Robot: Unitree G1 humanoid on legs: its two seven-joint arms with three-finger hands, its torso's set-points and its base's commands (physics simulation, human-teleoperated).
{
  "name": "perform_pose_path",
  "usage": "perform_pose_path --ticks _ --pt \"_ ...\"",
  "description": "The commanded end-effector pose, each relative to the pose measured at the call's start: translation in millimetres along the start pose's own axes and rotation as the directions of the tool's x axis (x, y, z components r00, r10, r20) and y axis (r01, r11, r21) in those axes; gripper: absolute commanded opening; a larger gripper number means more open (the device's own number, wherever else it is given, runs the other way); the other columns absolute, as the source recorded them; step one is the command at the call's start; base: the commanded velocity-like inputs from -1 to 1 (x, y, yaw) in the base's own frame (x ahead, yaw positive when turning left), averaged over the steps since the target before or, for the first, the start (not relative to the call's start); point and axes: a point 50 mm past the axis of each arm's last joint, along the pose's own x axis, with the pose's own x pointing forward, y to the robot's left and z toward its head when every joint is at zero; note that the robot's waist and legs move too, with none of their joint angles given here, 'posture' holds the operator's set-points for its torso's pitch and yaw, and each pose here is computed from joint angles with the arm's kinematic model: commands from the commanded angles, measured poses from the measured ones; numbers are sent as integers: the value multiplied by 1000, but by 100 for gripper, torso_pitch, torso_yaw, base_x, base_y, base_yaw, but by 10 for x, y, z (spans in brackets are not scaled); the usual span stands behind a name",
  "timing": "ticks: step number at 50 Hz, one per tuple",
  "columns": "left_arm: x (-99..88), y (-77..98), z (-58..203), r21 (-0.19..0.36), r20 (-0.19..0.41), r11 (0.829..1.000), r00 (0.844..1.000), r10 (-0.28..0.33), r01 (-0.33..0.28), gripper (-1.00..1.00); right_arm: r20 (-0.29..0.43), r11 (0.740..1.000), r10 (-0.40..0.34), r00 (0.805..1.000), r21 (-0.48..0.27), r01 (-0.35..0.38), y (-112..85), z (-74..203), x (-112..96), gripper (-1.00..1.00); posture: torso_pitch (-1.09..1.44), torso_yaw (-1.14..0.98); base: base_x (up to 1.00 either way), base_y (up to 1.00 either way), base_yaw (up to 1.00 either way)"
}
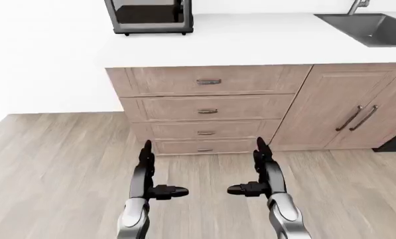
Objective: Open the toaster oven door.
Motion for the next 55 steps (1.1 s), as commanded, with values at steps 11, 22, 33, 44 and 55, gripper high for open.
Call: perform_pose_path --ticks 11,22,33,44,55 --pt "0 -34 531 68 230 998 973 -9 -6 100 213 999 -11 977 -30 17 30 554 5 100 0 0 0 0 0" --pt "-124 -85 979 87 311 996 950 -19 -9 100 280 999 -25 960 -35 36 -12 892 -55 100 0 0 0 0 0" --pt "-171 -51 1406 117 381 993 925 -17 -31 100 332 999 -31 943 -30 43 -23 1280 -160 100 0 0 0 0 0" --pt "-223 -35 1627 119 414 992 910 -10 -43 100 369 999 -37 929 -21 48 -29 1498 -220 100 0 0 0 0 0" --pt "-288 -12 1751 123 437 991 900 -5 -54 100 403 1000 -14 915 -15 22 -1 1621 -301 100 0 0 6 0 0"
